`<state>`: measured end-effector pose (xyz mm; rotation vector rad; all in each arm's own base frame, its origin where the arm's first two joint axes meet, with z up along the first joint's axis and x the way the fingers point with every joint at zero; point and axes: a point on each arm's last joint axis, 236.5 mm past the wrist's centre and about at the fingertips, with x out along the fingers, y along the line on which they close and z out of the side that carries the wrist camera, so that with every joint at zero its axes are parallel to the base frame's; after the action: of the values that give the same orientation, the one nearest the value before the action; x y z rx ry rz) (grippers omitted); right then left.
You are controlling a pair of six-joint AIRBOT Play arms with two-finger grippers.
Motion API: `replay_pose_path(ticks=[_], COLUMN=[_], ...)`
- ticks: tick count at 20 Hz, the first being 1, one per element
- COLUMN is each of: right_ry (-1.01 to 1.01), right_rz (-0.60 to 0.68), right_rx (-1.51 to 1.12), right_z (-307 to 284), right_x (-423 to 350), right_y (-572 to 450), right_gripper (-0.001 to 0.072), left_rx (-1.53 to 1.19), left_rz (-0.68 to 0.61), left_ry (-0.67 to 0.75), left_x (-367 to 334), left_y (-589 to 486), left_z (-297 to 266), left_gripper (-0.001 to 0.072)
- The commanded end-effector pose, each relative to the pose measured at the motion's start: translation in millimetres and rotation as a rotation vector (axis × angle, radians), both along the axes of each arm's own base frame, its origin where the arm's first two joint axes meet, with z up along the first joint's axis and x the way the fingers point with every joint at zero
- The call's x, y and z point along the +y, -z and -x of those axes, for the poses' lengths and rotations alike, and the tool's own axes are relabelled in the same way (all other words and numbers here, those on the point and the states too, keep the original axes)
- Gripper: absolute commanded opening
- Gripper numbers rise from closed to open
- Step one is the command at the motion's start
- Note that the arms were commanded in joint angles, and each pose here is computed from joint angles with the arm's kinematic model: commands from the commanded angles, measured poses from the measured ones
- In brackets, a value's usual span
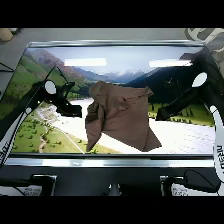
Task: Fold the shirts.
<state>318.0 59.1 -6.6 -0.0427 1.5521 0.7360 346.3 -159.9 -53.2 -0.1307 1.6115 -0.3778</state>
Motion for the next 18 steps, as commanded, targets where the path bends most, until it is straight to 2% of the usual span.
replay_pose_path(ticks=[1,3,5,7,9,12,13,15,16,18], right_ry=[0.001,0.004,0.009,0.014,0.016,0.022,0.024,0.03,0.034,0.052], right_rz=[0.003,0.0,-0.001,0.001,0.0,-0.001,-0.001,-0.005,-0.005,-0.007], right_rx=[0.082,0.121,0.147,0.171,0.197,0.229,0.237,0.252,0.258,0.256], right_z=[38.4,50.3,59.5,68.2,77.5,90.0,93.5,99.8,102.7,106.3], right_x=[0.0,1.3,2.2,2.4,3.3,4.6,5.0,6.5,7.0,9.1], right_y=[29.8,39.3,48.5,57.0,63.6,73.5,76.4,81.4,84.3,93.5], right_gripper=[0.0538,0.054,0.0619,0.064,0.0692,0.0692,0.0692,0.0692,0.0691,0.0681], left_rx=[0.048,0.043,0.03,0.038,0.051,0.067,0.066,0.057,0.053,0.035], left_rz=[0.089,0.106,0.122,0.118,0.116,0.111,0.11,0.112,0.113,0.119], left_ry=[-0.051,-0.056,-0.064,-0.065,-0.063,-0.062,-0.064,-0.066,-0.064,-0.047], left_x=[-17.2,-27.3,-35.9,-37.1,-37.0,-36.5,-36.5,-36.8,-36.9,-37.2], left_y=[26.6,32.6,36.5,42.8,48.6,56.1,57.2,55.8,54.2,48.2], left_z=[9.3,6.5,2.1,2.4,3.6,5.2,4.5,2.4,2.0,1.2], left_gripper=[0.0517,0.0517,0.0515,0.0514,0.0506,0.0496,0.0373,0.0071,0.0022,0.0021])
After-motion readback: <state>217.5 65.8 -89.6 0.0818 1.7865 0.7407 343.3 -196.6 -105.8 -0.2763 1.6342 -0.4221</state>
